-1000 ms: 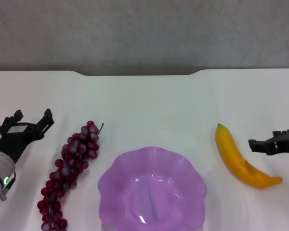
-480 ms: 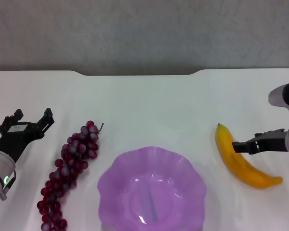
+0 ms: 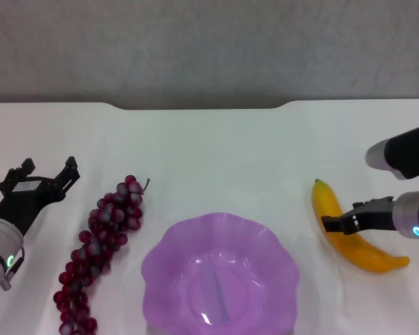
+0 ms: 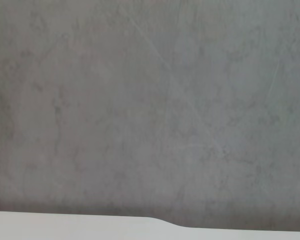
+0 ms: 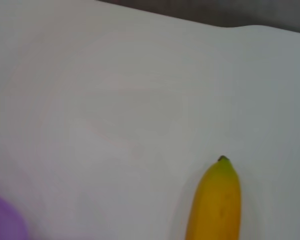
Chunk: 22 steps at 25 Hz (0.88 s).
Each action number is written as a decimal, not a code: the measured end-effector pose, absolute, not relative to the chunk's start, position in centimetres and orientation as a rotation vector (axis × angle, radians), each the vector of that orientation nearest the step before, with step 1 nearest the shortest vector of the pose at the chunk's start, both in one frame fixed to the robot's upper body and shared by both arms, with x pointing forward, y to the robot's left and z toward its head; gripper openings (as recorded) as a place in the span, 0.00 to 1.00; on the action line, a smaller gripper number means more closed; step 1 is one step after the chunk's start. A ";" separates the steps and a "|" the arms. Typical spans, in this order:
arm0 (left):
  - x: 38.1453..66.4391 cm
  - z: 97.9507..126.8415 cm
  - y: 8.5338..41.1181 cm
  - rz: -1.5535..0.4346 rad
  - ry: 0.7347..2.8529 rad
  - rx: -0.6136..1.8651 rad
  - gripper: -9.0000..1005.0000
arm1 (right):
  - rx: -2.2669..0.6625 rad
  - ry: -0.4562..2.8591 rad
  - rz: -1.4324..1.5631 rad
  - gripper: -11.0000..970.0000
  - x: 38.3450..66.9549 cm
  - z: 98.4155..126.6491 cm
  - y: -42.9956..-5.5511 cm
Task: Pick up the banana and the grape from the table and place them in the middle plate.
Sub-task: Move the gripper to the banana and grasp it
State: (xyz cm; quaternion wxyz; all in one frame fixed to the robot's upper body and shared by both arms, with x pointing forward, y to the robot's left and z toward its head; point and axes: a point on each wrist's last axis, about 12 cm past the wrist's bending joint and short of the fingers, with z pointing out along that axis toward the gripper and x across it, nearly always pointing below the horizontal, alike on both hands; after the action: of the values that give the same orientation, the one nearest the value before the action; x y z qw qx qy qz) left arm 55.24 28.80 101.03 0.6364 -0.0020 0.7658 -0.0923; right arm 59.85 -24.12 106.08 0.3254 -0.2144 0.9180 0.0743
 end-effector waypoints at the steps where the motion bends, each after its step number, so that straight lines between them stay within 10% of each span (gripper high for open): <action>1: 55.2 101.0 28.8 -0.211 1.749 -0.005 0.86 | -0.569 2.410 0.196 0.79 59.8 105.9 -24.0; 22: 55.3 101.1 28.8 -0.209 1.749 -0.005 0.85 | -0.631 2.433 0.174 0.79 59.8 103.9 -22.7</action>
State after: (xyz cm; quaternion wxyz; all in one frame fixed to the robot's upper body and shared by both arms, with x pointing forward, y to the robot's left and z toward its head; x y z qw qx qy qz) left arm 55.31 28.82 101.06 0.6368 -0.0021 0.7656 -0.0915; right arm 59.75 -22.67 103.89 0.3060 -0.2382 0.9194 0.0657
